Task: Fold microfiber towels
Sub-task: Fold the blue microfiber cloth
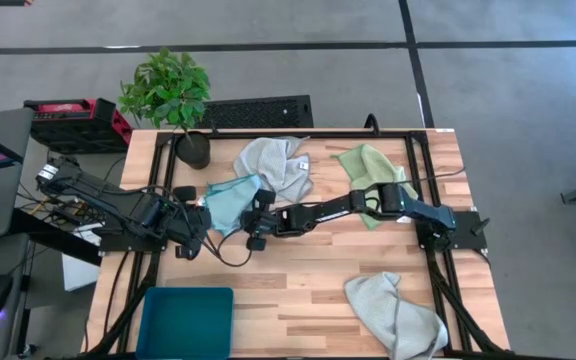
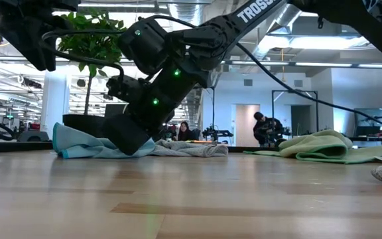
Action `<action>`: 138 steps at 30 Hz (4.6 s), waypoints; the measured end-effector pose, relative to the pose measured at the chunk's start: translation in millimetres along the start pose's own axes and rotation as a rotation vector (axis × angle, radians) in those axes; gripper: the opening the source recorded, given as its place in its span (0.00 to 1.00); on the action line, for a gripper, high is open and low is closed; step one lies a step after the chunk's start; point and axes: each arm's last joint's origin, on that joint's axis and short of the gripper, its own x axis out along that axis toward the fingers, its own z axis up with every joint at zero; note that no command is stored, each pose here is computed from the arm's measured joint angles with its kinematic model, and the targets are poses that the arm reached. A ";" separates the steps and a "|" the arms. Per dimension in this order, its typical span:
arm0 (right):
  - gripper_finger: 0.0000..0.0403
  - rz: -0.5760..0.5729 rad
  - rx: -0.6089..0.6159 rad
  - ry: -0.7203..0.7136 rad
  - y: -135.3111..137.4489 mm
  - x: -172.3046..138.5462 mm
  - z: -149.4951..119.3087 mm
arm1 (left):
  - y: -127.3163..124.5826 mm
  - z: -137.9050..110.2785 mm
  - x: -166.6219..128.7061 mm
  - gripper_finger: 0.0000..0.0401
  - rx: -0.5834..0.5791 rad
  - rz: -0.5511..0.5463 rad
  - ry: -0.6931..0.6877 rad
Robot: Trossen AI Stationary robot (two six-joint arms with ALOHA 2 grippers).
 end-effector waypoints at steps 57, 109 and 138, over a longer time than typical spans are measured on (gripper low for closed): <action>0.00 0.010 -0.201 0.022 32.8 -53.1 16.2 | -19.3 -11.7 122.6 0.24 -0.067 -0.022 -0.132; 0.01 0.066 -0.272 0.025 50.4 -64.0 14.5 | 0.3 -22.0 161.1 0.24 -0.114 0.060 0.029; 0.01 0.032 -0.273 0.201 58.1 -73.1 -4.8 | -0.1 -22.3 161.2 0.24 -0.042 0.031 0.039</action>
